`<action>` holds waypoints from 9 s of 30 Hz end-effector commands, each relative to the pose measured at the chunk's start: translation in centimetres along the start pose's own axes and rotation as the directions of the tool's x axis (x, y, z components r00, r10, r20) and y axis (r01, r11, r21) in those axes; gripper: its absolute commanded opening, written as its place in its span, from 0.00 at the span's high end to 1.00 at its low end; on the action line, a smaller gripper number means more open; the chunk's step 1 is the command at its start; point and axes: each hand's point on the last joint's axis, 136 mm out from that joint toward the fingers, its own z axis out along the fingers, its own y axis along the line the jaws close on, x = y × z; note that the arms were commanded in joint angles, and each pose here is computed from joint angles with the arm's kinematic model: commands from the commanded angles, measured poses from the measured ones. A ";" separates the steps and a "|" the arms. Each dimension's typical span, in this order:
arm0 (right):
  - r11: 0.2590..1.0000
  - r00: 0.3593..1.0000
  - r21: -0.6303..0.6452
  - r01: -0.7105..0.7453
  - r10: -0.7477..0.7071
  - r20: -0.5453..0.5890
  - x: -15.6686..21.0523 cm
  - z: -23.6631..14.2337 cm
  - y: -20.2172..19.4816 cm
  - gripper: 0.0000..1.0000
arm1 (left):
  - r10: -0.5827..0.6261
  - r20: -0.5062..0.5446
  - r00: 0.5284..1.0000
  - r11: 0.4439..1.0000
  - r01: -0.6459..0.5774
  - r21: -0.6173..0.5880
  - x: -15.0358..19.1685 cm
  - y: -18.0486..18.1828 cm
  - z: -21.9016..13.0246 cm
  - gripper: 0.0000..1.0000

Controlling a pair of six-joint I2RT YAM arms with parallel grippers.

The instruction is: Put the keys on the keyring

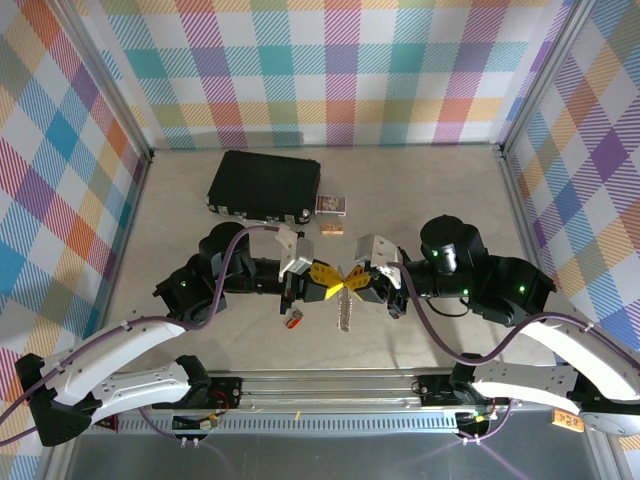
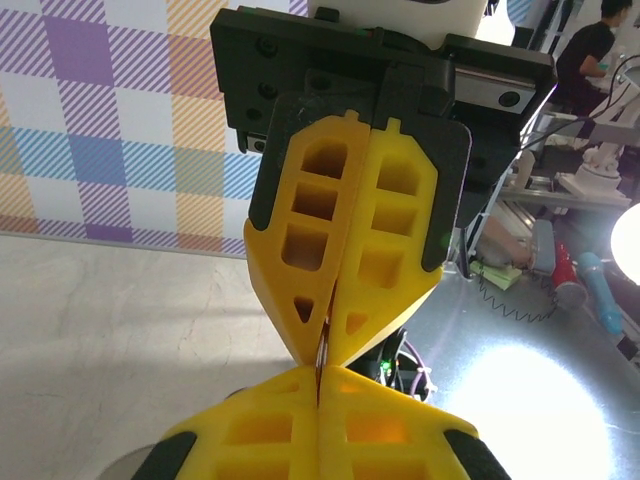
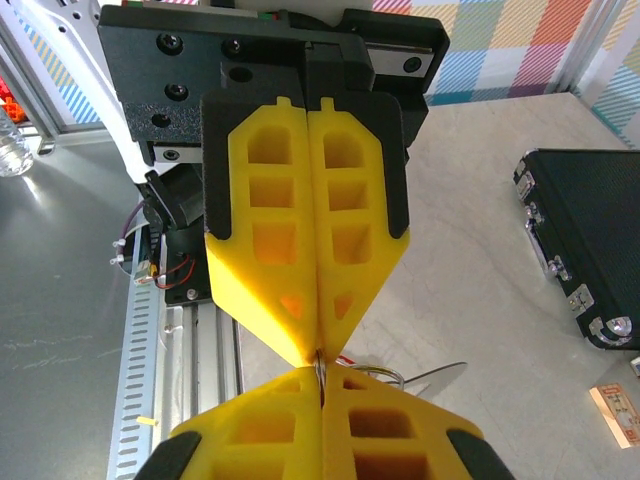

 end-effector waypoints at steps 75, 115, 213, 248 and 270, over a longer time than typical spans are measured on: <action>0.992 0.859 -0.032 -0.126 0.125 0.496 -4.7 -2.2 0.4 1.00 | 0.036 0.343 0.938 0.995 -0.064 0.071 -5.5 -1.6 -1.1 1.00; 0.998 0.999 -0.054 0.038 -0.036 0.040 -0.9 1.1 0.7 1.00 | 0.104 -0.070 0.992 0.990 -0.110 -0.088 -0.2 0.5 -1.3 0.82; 0.796 0.596 0.208 -0.568 0.573 -0.563 24.5 25.2 -5.2 0.47 | -0.033 0.306 0.952 0.696 0.241 -0.676 6.9 4.4 -15.5 1.00; 0.832 0.595 0.195 -0.519 0.515 -0.616 25.4 25.5 -4.4 0.86 | -0.018 0.296 0.955 0.693 0.226 -0.684 6.8 4.3 -15.8 1.00; 0.923 0.825 0.104 -0.370 0.378 -0.420 19.3 20.2 -4.5 1.00 | -0.013 0.281 0.959 0.742 0.198 -0.641 6.1 3.8 -14.5 1.00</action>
